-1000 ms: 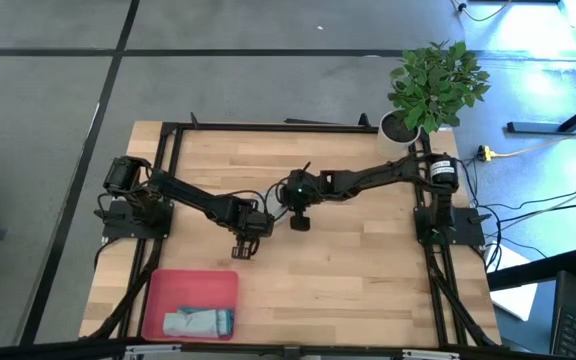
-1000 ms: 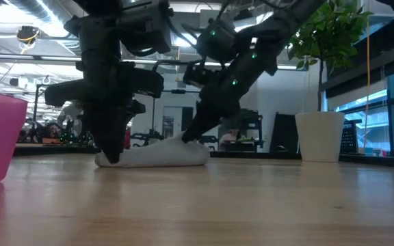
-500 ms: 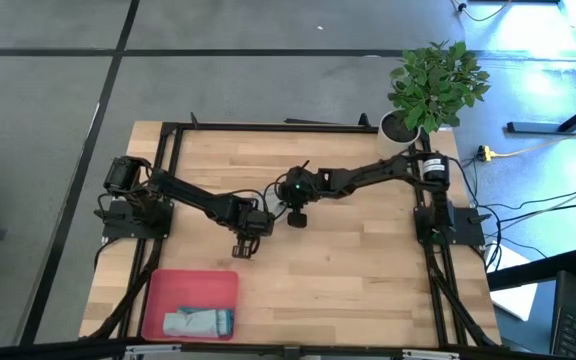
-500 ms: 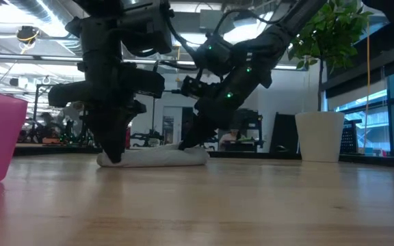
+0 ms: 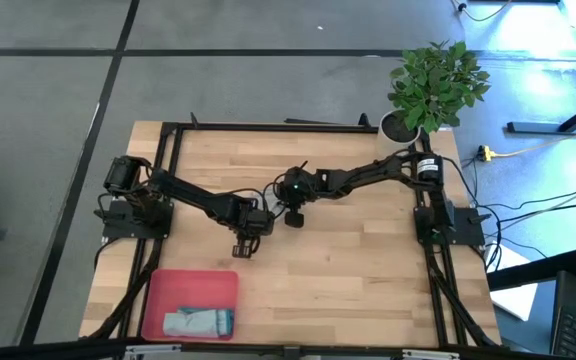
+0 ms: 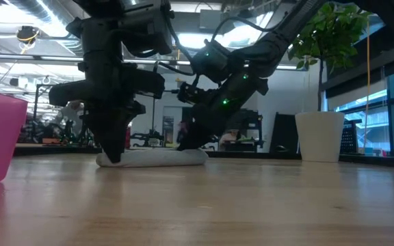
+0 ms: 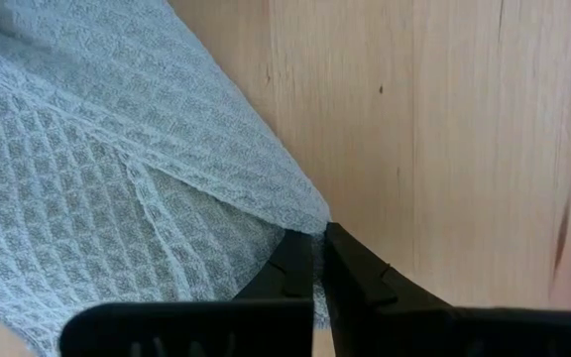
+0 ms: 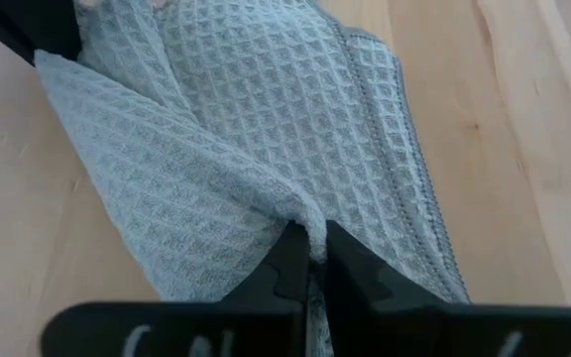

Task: Roll microfiber towels into tight, uniform cylinder then place into a basket
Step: Roll the gray towel

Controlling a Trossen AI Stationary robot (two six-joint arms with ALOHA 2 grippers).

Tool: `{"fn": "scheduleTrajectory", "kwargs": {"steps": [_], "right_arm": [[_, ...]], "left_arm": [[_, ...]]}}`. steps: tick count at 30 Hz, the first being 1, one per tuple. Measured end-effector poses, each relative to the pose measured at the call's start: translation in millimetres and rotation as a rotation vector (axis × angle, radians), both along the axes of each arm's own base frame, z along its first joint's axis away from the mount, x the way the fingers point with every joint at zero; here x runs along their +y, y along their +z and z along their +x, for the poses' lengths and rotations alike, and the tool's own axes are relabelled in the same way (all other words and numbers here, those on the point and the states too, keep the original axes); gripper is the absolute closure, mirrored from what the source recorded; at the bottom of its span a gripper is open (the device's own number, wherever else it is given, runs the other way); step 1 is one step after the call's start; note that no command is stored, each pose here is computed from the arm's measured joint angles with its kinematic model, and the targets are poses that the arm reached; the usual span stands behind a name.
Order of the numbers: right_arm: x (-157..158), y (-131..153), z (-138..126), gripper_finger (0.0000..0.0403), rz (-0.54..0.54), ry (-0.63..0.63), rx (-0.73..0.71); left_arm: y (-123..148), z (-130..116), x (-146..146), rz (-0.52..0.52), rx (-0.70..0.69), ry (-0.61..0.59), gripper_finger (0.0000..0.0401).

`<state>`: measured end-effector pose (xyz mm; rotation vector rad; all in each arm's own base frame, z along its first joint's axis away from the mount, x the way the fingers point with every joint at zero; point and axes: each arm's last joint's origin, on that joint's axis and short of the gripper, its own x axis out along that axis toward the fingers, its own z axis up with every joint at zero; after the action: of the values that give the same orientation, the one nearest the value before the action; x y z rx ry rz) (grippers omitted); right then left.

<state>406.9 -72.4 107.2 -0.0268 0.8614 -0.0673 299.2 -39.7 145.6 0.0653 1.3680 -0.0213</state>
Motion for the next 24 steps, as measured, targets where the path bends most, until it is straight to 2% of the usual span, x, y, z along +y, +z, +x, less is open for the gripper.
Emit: {"fn": "scheduleTrajectory", "kwargs": {"steps": [9, 16, 24], "right_arm": [[0.0, -1.1, -0.1, 0.0387, 0.0, -0.001, 0.0], [0.2, -1.4, -0.1, 0.0387, 0.002, 0.001, 0.0], [0.3, -1.5, -0.3, 0.0387, 0.003, 0.001, 0.0]], "left_arm": [[0.5, 0.4, 0.0, 0.006, -0.002, 0.001, 0.0401], [10.8, 8.3, -1.5, 0.004, -0.027, -0.005, 0.0401], [22.6, 10.0, 1.4, 0.082, 0.013, 0.011, 0.0401]]}}
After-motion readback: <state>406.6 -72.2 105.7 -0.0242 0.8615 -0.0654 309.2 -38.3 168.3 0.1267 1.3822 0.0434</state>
